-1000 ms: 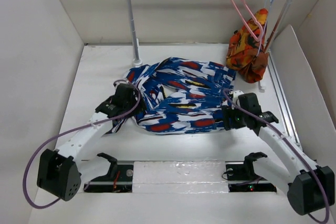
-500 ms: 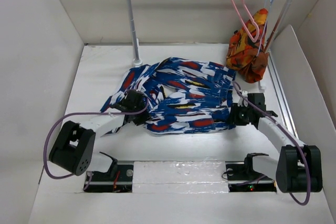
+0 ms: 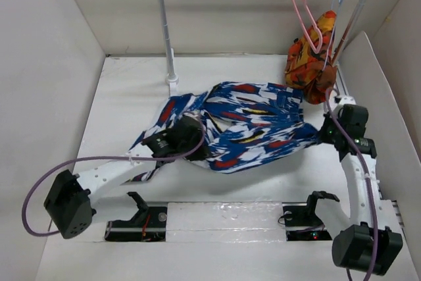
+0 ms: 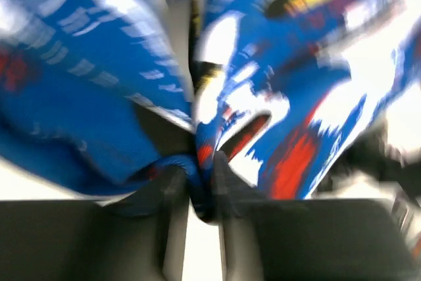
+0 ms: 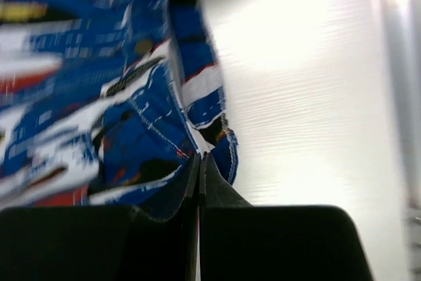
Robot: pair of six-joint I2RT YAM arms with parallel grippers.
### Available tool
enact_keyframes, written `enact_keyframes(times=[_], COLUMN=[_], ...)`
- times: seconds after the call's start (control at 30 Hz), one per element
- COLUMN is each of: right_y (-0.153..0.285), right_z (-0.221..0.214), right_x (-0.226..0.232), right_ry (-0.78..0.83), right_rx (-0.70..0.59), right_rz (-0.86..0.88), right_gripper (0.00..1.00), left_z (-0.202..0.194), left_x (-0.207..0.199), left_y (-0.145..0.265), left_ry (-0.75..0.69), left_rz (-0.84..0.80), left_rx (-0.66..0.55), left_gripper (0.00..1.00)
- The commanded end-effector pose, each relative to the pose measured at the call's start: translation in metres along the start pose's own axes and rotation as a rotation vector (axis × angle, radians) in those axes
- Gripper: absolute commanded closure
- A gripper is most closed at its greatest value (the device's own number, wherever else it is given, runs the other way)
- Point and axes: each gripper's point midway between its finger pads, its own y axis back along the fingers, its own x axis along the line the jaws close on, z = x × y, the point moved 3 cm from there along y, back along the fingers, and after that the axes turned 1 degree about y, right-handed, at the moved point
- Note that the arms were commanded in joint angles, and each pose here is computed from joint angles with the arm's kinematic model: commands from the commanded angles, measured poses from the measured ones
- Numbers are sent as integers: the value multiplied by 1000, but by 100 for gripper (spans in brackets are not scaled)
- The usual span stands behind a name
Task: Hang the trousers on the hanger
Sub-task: Flatten out the trousers at the center of the board.
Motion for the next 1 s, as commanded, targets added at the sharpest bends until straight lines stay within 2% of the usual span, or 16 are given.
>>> enact_keyframes(times=[0.0, 0.03, 0.07, 0.13, 0.2, 0.3, 0.37, 0.4, 0.5, 0.57, 0.63, 0.67, 0.7, 0.8, 0.87, 0.97], right_y=[22, 22, 21, 2, -9, -12, 1, 5, 14, 18, 27, 28, 28, 31, 34, 32], right_z=[24, 29, 38, 38, 44, 36, 37, 33, 8, -13, -26, -27, -30, -29, -20, -15], right_x=[-60, -69, -80, -81, -67, -33, -4, 9, 62, 94, 123, 128, 136, 163, 177, 183], right_ry=[10, 2, -3, 1, 20, 69, 108, 124, 209, 291, 379, 394, 419, 501, 538, 566], right_rx=[-16, -27, -56, 4, 17, 15, -73, -94, -108, -75, -56, -53, -43, -53, -59, -59], right_rz=[-338, -373, -405, -363, -239, -81, 28, 83, 304, 411, 500, 492, 504, 530, 537, 553], right_gripper=[100, 100, 100, 76, 44, 37, 41, 64, 100, 100, 99, 91, 72, 50, 47, 47], left_z=[-47, -54, -53, -55, -46, -8, 9, 15, 10, -8, -16, -24, -28, -36, -46, -51], left_x=[-55, -59, -64, -59, -53, -27, 9, 17, 49, 58, 61, 71, 80, 93, 90, 87], left_y=[16, 14, 18, 11, 15, 29, 33, 44, 49, 46, 49, 49, 46, 38, 38, 33], left_ry=[-129, -166, -217, -256, -246, -117, -13, 42, 231, 323, 333, 320, 302, 189, 69, 27], left_rz=[-63, -42, -2, 51, 57, 115, 213, 193, 195, 162, 157, 210, 265, 370, 449, 472], left_rx=[178, 213, 221, 225, 178, -9, -125, -172, -181, -107, -79, -55, -33, 61, 125, 175], left_gripper=[81, 59, 48, 28, 22, 23, 29, 32, 38, 47, 49, 48, 46, 41, 41, 40])
